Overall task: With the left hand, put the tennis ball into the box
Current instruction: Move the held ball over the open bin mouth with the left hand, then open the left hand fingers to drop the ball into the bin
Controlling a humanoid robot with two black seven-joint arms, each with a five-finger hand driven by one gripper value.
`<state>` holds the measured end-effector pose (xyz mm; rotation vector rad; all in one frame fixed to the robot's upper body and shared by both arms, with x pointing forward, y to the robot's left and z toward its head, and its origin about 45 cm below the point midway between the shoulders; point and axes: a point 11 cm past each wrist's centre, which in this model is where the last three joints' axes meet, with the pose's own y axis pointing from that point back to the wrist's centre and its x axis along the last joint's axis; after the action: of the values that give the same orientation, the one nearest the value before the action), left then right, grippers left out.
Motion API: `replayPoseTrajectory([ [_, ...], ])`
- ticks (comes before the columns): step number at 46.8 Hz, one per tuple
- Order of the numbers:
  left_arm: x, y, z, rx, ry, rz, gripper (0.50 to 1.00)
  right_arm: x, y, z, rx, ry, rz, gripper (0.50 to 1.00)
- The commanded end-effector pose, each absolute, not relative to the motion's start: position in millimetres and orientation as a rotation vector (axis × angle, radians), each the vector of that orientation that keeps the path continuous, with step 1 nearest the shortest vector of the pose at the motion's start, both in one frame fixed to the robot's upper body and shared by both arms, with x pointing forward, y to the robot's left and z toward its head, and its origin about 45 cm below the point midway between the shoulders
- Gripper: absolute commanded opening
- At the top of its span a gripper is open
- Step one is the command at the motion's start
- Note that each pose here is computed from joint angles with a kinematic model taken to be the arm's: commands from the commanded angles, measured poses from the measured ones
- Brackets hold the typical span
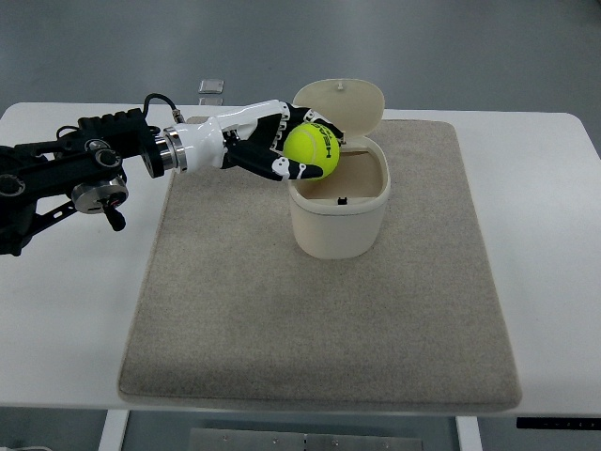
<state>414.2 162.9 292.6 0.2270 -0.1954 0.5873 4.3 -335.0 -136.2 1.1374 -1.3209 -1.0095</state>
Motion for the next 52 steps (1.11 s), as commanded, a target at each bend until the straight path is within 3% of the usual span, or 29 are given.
replayPoseTrajectory([
  [1, 413.3, 160.6, 292.4, 0.224, -0.194, 0.582, 0.500, 4.3, -335.0, -136.2, 1.138, -1.321, -1.010, 0.901],
  [15, 416.0, 160.3, 296.4, 0.213, -0.221, 0.634, 0.500, 4.3, -335.0, -136.2, 1.138, -1.321, -1.010, 0.901],
  [22, 415.8, 160.4, 296.6, 0.211, -0.224, 0.643, 0.658, 4.3, -335.1, -136.2, 1.137, -1.321, -1.009, 0.901],
  [25, 415.7, 159.9, 296.1, 0.210, -0.224, 0.647, 0.675, 4.3, -335.0, -136.2, 1.138, -1.321, -1.010, 0.901],
  [28, 414.5, 159.1, 295.5, 0.208, -0.221, 0.645, 0.750, 4.3, -335.0, -136.2, 1.138, -1.321, -1.010, 0.901],
  [35, 412.5, 157.6, 295.4, 0.205, -0.219, 0.638, 0.776, 4.3, -335.0, -136.2, 1.138, -1.321, -1.010, 0.901],
  [38, 412.2, 157.1, 294.7, 0.204, -0.216, 0.638, 0.844, 4.3, -335.0, -136.2, 1.138, -1.321, -1.010, 0.901],
  [43, 410.9, 156.1, 294.3, 0.203, -0.214, 0.634, 0.878, 4.3, -335.0, -136.2, 1.138, -1.321, -1.010, 0.901],
  [52, 410.6, 155.3, 295.0, 0.200, -0.214, 0.633, 0.881, 4.3, -335.1, -136.2, 1.137, -1.321, -1.009, 0.901],
])
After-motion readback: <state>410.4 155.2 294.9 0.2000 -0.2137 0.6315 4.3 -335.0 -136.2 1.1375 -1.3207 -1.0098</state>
